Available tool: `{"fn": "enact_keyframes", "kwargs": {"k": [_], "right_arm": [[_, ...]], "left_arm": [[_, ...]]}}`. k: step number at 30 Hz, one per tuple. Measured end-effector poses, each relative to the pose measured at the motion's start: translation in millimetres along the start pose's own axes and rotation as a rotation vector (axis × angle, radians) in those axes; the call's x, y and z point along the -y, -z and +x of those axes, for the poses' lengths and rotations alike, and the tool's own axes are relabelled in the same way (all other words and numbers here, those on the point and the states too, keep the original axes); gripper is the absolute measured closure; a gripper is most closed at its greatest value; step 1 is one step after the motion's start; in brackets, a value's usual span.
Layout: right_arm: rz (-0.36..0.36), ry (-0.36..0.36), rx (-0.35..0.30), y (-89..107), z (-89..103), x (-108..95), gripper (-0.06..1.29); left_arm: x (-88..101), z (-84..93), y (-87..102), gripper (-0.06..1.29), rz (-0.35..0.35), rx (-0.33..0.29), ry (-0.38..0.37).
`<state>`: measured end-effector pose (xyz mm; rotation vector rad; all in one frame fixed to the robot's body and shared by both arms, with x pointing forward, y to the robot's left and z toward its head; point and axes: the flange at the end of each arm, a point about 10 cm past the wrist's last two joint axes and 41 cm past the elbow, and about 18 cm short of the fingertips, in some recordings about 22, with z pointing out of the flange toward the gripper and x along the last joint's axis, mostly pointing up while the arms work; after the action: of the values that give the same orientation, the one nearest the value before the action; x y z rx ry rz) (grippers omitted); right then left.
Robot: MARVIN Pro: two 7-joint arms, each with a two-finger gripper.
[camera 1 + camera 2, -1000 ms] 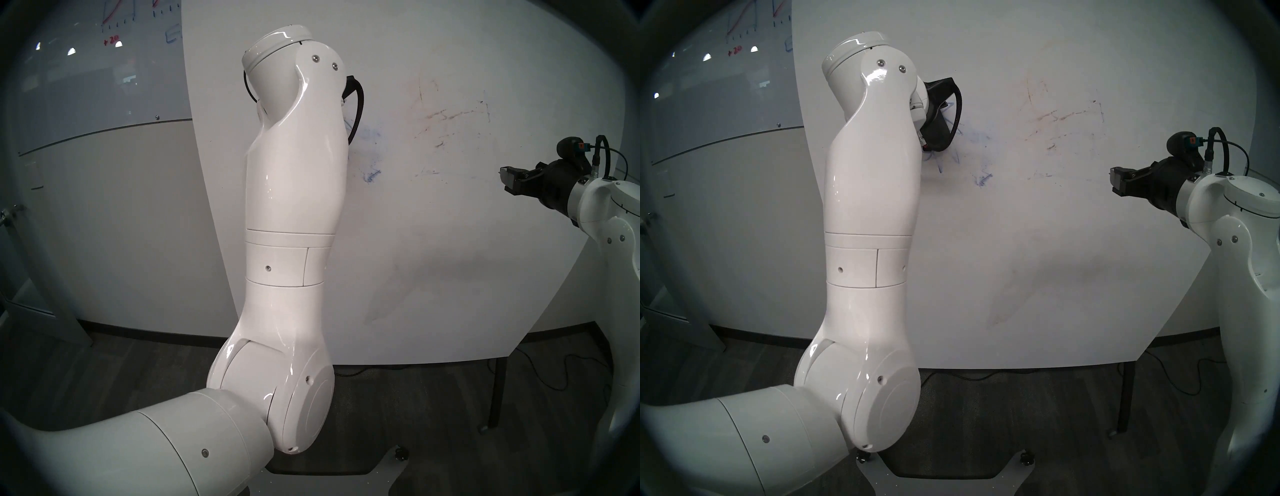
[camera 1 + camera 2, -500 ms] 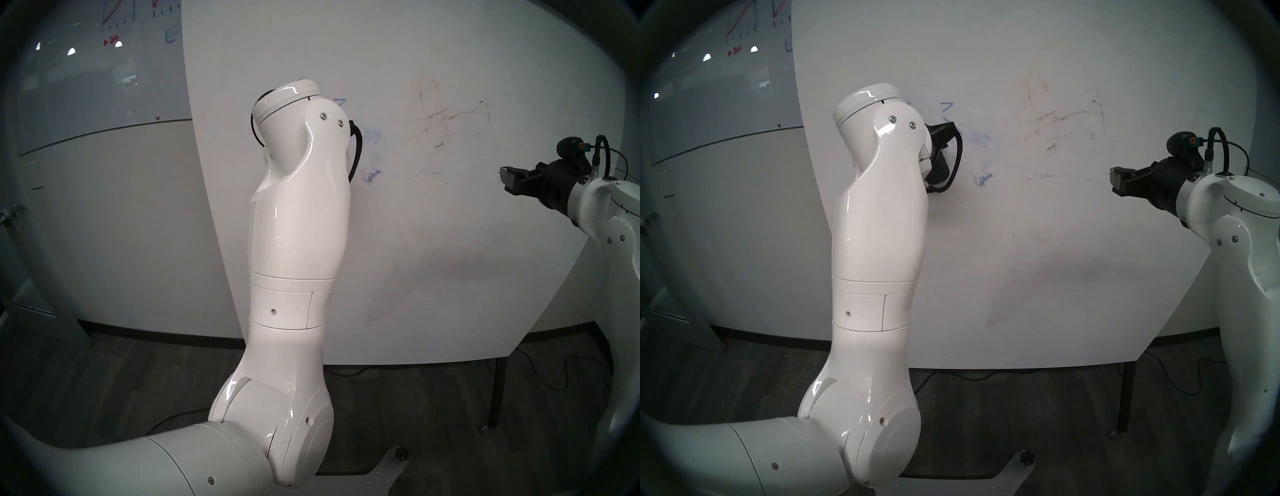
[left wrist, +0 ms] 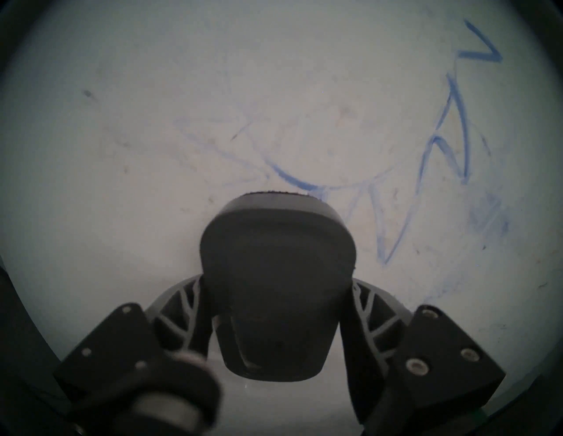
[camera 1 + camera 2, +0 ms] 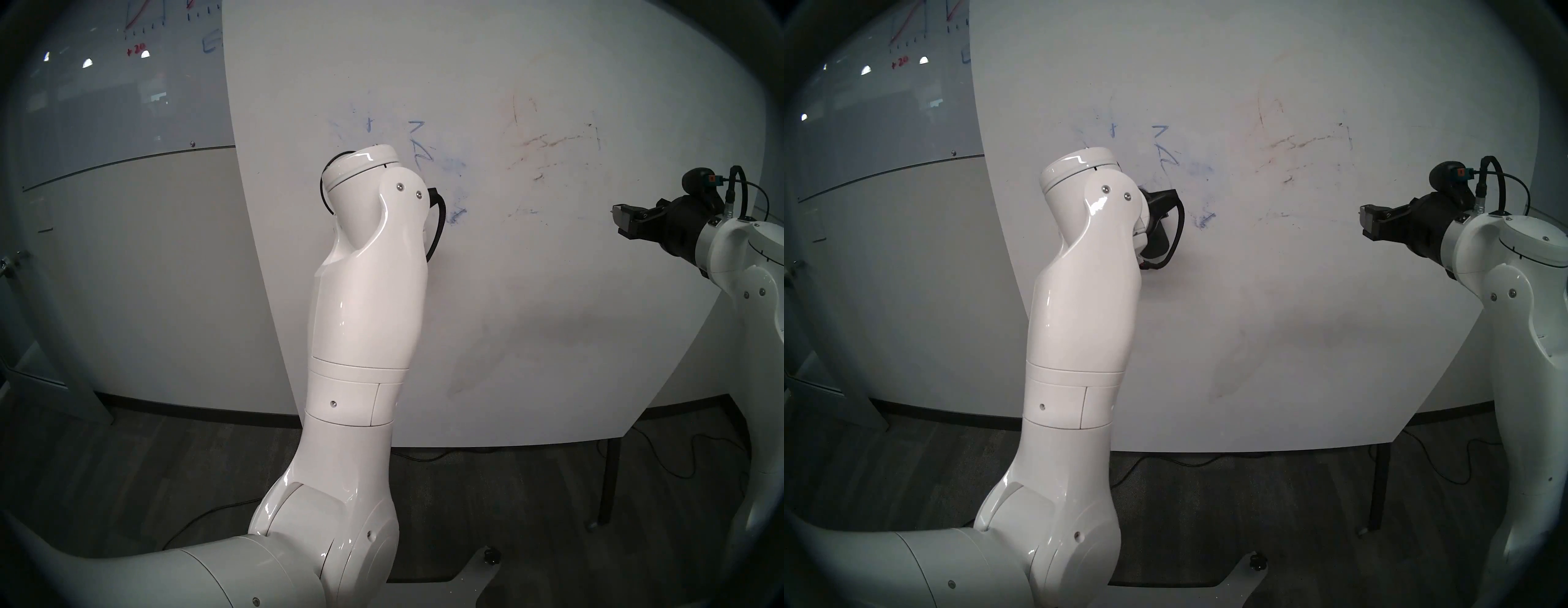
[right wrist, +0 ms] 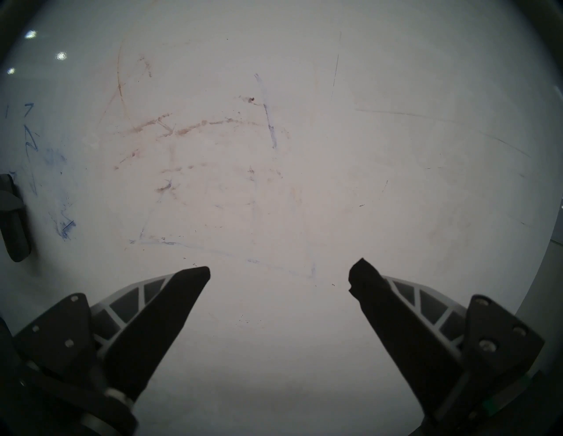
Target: Erase all marks on the whiteboard with the eraser
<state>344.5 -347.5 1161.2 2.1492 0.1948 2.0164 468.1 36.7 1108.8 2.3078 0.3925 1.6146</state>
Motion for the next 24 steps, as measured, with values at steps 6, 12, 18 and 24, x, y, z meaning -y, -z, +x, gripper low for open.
{"fn": "enact_keyframes", "kwargs": {"k": [6,12,18,24], "right_arm": [[0.0,0.0,0.0,0.0,0.0,0,-0.03],[0.0,0.0,0.0,0.0,0.0,0,-0.03],[0.0,0.0,0.0,0.0,0.0,0,-0.03],[0.0,0.0,0.0,0.0,0.0,0,-0.03]], "left_arm": [[5.1,-9.9,-6.6,0.58,0.012,0.025,-0.011],[13.9,-5.7,-11.3,0.58,0.046,0.024,0.008],[12.2,3.6,-12.5,0.58,0.051,0.018,0.026],[9.3,9.4,-12.6,0.58,0.057,0.009,0.027]]}}
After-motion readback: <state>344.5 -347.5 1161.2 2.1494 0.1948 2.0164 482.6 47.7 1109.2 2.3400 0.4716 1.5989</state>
